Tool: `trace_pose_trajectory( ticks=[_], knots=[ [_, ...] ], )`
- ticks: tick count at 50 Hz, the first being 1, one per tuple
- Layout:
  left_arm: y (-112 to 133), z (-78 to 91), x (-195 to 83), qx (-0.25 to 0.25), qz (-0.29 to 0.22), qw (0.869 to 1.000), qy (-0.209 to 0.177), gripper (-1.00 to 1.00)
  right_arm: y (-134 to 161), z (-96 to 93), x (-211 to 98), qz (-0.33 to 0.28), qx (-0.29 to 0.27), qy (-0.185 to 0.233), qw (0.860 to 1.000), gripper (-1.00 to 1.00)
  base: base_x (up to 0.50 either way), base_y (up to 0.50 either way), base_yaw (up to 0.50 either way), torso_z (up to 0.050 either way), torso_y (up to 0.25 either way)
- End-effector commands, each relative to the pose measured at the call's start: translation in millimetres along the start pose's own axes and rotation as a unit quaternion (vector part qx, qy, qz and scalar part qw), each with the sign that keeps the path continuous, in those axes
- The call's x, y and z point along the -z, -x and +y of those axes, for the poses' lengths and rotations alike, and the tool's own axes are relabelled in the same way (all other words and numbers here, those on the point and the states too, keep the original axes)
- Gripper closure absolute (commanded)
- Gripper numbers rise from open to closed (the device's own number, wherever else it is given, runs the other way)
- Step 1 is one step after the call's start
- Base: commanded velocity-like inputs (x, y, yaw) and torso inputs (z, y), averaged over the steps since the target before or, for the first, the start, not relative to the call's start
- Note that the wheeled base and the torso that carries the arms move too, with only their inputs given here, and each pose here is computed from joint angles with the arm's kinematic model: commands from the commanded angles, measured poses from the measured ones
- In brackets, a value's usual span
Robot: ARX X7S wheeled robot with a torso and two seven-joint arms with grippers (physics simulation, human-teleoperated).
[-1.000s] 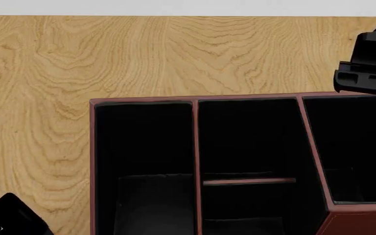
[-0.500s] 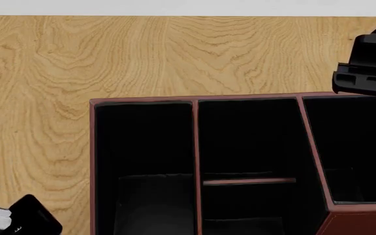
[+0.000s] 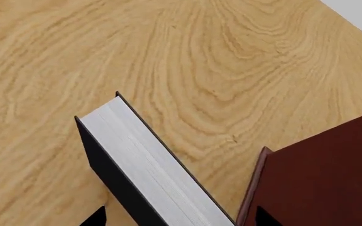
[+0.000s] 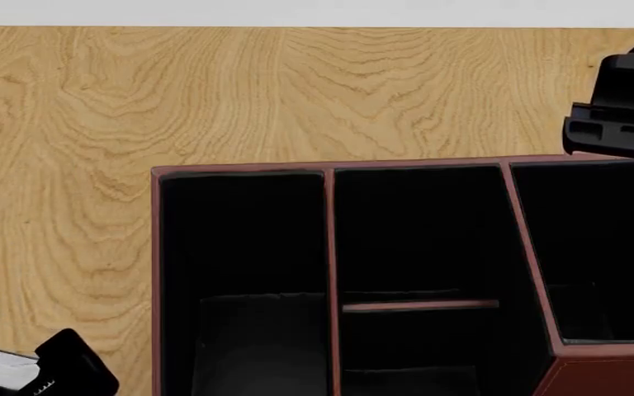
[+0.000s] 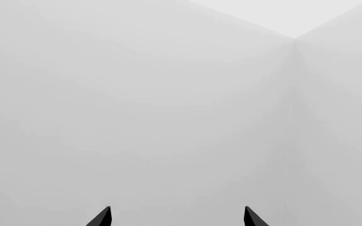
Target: Pick up the book and place it in the back compartment of the caddy.
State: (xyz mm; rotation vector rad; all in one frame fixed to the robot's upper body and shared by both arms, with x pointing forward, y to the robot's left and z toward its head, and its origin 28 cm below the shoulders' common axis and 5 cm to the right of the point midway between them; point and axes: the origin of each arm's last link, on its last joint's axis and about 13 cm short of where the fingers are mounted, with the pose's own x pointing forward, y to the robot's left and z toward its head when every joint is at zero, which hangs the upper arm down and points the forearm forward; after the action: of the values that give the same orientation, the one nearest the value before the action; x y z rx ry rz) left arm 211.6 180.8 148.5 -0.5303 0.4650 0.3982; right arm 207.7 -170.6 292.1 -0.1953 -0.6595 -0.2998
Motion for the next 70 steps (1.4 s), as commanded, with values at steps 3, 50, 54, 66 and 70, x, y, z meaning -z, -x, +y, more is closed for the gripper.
trace_pose_trajectory(
  ticks=[3,50,54,66,70],
  knots=[
    [-7,-0.7,3,-0.005,0.006,1.000,-0.005,-1.00,0,-0.3,0,0.000,0.001,0.001,1.000,-1.00,0.00,0.00,0.00,0.000,0.000],
    [-35,-2.2,15,-0.026,0.018,0.999,-0.031,-1.00,-1,-1.2,3,0.002,0.003,0.002,1.000,-1.00,0.00,0.00,0.00,0.000,0.000],
    [-37,-1.5,17,-0.029,0.020,0.999,-0.031,-1.00,0,-0.8,4,0.003,0.003,0.002,1.000,-1.00,0.00,0.00,0.00,0.000,0.000],
    [-36,-0.9,15,-0.038,0.017,0.999,-0.031,1.00,0,-1.1,3,0.003,0.003,0.002,1.000,-1.00,0.00,0.00,0.00,0.000,0.000],
    [-36,-0.2,15,-0.039,0.017,0.999,-0.030,1.00,0,-1.0,3,0.003,0.003,0.002,1.000,-1.00,0.00,0.00,0.00,0.000,0.000]
  ],
)
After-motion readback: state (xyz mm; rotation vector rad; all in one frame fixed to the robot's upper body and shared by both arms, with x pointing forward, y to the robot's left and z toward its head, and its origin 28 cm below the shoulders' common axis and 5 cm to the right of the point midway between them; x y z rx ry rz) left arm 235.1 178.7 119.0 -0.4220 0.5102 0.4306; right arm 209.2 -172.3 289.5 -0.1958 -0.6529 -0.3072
